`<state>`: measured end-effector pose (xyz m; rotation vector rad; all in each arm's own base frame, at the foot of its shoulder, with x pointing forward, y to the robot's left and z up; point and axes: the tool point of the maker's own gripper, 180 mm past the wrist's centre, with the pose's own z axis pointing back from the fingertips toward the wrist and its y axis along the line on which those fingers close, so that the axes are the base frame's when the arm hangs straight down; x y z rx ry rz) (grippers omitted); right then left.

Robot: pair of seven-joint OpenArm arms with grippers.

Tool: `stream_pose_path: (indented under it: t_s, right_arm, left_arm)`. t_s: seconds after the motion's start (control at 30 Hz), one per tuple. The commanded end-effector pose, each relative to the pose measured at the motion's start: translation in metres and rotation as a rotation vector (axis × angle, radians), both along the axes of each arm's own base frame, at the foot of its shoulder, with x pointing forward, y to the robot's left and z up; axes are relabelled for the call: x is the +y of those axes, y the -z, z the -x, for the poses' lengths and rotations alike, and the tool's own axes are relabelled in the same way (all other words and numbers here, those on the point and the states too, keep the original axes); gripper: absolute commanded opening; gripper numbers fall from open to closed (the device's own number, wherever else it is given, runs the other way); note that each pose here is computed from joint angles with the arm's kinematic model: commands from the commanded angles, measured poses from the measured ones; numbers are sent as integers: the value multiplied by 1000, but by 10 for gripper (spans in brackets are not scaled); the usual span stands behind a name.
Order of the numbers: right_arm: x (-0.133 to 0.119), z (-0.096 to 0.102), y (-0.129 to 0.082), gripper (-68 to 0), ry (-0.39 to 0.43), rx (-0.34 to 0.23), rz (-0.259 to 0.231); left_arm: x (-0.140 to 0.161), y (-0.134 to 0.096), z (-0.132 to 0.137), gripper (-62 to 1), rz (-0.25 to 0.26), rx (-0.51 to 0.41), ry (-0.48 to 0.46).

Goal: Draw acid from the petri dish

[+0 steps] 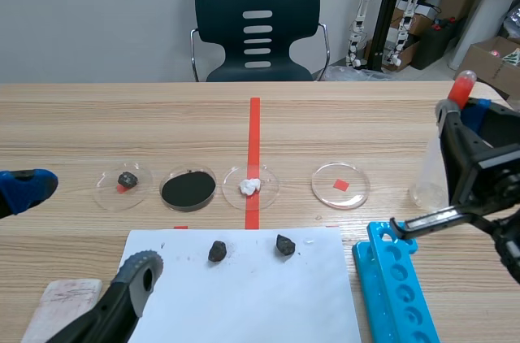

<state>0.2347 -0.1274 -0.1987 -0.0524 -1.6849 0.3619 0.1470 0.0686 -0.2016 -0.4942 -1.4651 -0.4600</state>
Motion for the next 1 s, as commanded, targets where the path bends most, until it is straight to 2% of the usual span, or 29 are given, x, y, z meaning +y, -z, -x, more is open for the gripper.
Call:
stream_pose_path:
  t_s: [0.0, 0.2, 0.63, 0.8, 0.97]
  right_arm:
    - [0, -8, -14, -671, 1, -45, 5]
    - [-3, -28, -17, -671, 9, -73, 5]
    - [-16, -73, 10, -671, 32, -57, -18]
    - [-21, -91, 22, -671, 44, -40, -30]
    - [-15, -107, 38, -671, -6, 1, -60]
  left_arm:
    - [-1, -5, 0, 14, 18, -12, -2]
    - [-1, -5, 0, 14, 18, -12, -2]
    - [-1, -5, 0, 14, 18, -12, -2]
    - [-1, -5, 0, 14, 18, -12, -2]
    - [-1, -5, 0, 14, 18, -12, -2]
